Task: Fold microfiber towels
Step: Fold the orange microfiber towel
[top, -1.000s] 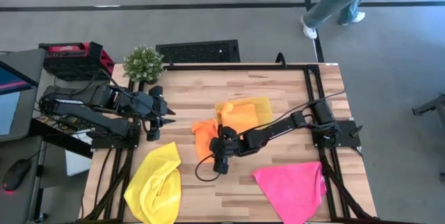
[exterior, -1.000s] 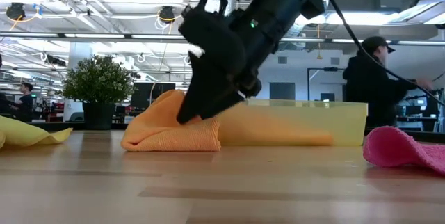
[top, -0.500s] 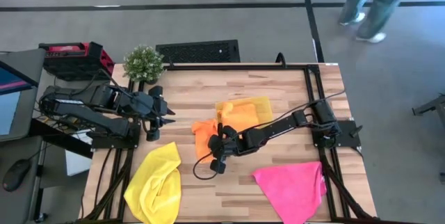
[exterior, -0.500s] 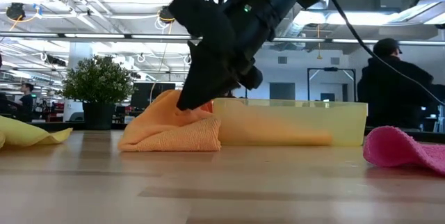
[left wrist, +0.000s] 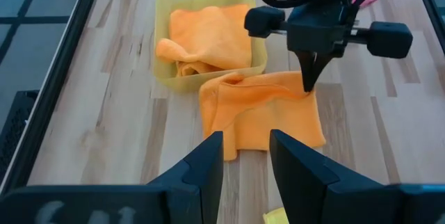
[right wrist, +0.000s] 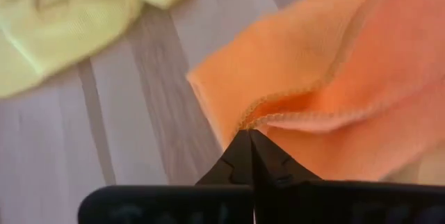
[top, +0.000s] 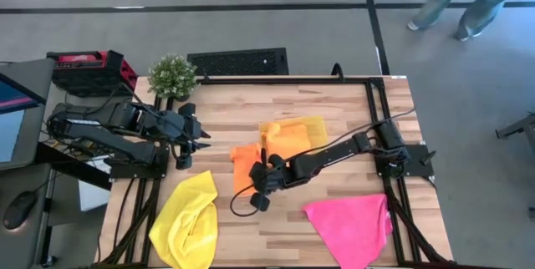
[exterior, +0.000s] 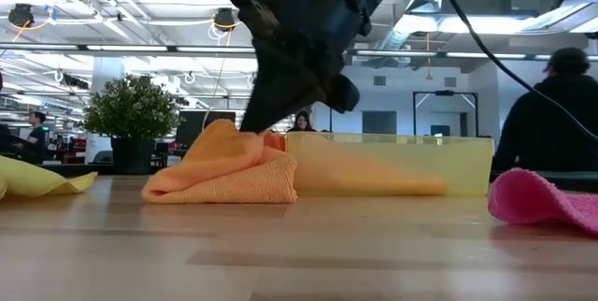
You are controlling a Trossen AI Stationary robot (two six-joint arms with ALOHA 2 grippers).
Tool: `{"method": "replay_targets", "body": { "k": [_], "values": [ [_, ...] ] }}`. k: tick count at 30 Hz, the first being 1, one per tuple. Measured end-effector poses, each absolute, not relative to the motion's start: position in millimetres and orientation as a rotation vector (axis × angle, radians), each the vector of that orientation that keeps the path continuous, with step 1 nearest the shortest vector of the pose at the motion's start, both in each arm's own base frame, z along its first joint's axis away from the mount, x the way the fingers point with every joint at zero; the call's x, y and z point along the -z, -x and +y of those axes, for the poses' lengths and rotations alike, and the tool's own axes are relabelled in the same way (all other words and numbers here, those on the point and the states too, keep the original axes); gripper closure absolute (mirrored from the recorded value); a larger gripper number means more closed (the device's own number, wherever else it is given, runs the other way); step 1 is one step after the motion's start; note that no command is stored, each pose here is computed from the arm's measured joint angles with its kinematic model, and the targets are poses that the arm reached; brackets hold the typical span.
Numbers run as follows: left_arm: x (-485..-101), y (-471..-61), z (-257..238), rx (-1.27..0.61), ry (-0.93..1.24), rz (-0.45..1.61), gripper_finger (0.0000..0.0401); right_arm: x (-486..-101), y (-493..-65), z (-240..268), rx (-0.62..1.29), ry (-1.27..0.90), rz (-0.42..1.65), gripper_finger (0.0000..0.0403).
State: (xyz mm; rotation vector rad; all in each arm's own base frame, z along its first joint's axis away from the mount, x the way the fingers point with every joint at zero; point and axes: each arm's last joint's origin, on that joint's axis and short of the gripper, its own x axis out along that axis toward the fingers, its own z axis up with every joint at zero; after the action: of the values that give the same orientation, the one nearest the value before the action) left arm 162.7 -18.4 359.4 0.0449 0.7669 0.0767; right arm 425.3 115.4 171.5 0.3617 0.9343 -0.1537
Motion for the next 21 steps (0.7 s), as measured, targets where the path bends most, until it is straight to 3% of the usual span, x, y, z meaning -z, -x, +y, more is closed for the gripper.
{"method": "replay_targets", "body": {
  "k": [14,21],
  "values": [
    [-359.5,-162.8,-18.5,-0.069,-0.063,0.767,0.0289,-164.1,-406.2,135.7,0.238,-0.387,1.059,0.0399],
    [-359.5,-162.8,-18.5,-0.069,-0.063,0.766,0.0289,-163.8,-408.5,129.3,0.165,-0.508,1.122,0.0349]
  ]
}}
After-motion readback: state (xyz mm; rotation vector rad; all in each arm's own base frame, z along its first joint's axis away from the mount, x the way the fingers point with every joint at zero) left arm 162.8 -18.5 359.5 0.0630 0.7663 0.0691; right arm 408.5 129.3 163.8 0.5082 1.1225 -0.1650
